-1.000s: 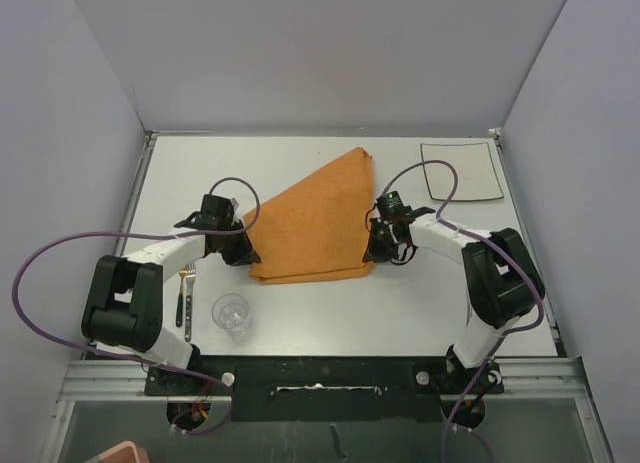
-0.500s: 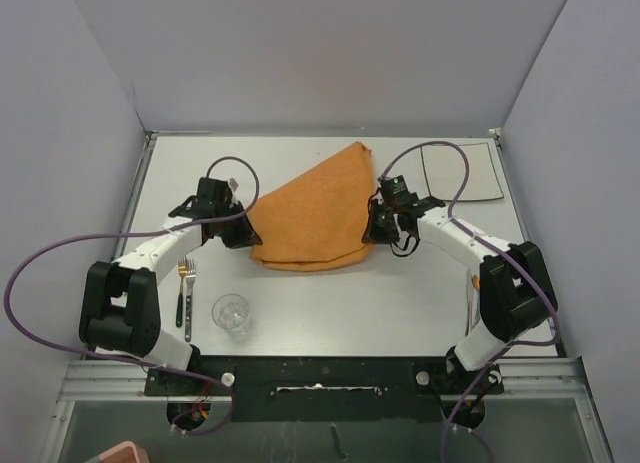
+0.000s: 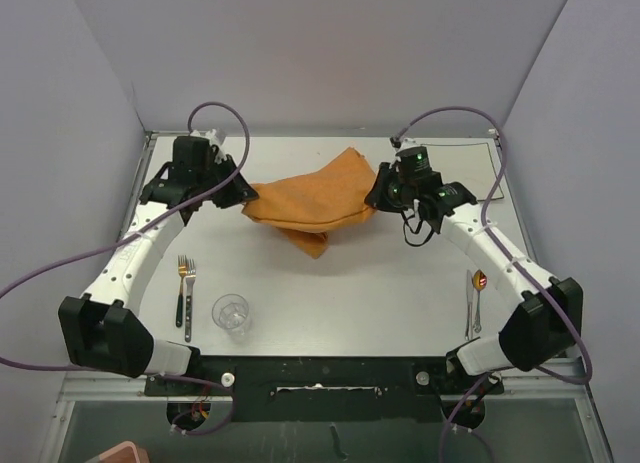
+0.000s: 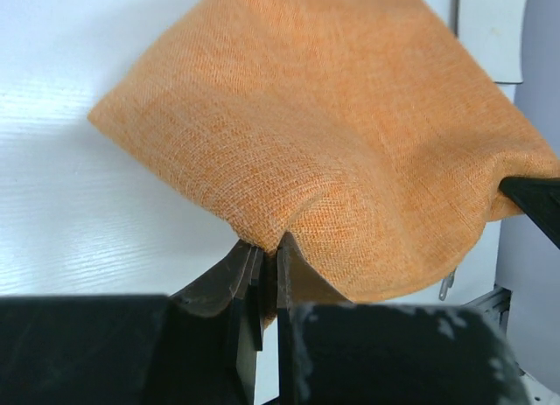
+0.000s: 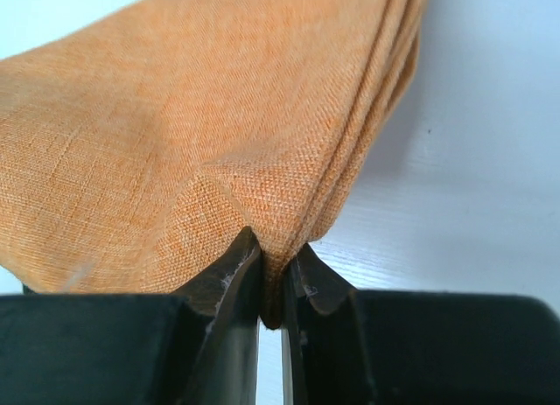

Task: Set the dinner table for one person
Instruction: Flatten out the napkin at the center of the board.

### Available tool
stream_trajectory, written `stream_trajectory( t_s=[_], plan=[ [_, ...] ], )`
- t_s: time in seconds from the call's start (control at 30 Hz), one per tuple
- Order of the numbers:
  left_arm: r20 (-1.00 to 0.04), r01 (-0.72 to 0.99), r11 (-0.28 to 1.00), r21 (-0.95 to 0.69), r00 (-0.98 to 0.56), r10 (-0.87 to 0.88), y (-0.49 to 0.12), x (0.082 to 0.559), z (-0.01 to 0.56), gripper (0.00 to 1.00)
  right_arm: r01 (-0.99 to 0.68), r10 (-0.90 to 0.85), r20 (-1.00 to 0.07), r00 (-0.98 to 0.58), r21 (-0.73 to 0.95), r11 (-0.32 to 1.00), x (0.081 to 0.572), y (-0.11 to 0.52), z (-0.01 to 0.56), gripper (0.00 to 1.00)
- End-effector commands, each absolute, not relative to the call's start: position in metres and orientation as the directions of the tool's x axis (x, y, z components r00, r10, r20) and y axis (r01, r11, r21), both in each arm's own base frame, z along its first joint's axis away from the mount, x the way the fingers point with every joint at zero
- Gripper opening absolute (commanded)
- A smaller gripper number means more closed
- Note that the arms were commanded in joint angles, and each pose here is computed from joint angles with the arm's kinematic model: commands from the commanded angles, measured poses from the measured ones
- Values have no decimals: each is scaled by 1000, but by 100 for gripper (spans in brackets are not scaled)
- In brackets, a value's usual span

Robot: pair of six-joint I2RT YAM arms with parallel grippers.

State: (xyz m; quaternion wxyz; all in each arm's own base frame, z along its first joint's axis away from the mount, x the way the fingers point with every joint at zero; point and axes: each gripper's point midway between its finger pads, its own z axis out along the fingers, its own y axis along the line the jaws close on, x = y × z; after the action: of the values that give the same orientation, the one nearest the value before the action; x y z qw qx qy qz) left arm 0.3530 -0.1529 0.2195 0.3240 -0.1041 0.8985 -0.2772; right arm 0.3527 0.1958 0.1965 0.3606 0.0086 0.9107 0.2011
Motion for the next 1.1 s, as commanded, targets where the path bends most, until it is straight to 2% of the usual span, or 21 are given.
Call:
stream_trajectory(
  t_s=[0.0, 0.23, 0.47, 0.7, 0.87, 1.07],
  plan=[
    [-682, 143, 808, -571, -631, -370, -151, 353, 317, 0, -228, 205, -817, -539, 376, 898, 357, 189, 295, 0],
    [-772, 307, 785, -538, -554, -312, -165, 340, 367, 0, -345, 191, -904, -383, 332, 878, 333, 183, 353, 0],
    [-800, 402, 749, -526, -533, -276, -170, 313, 371, 0, -437, 148, -914, -378, 317, 842, 297, 187, 358, 0],
    [-833, 583, 623, -522, -505, -226, -191, 274, 400, 0, -501, 146, -924, -354, 319, 804, 266, 183, 380, 0],
    [-847, 598, 625, -501, -487, -213, -189, 261, 403, 0, -484, 136, -924, -357, 308, 819, 250, 170, 383, 0],
    [-849, 558, 675, -484, -486, -206, -182, 274, 388, 0, -451, 132, -920, -370, 302, 840, 262, 170, 378, 0]
  ],
)
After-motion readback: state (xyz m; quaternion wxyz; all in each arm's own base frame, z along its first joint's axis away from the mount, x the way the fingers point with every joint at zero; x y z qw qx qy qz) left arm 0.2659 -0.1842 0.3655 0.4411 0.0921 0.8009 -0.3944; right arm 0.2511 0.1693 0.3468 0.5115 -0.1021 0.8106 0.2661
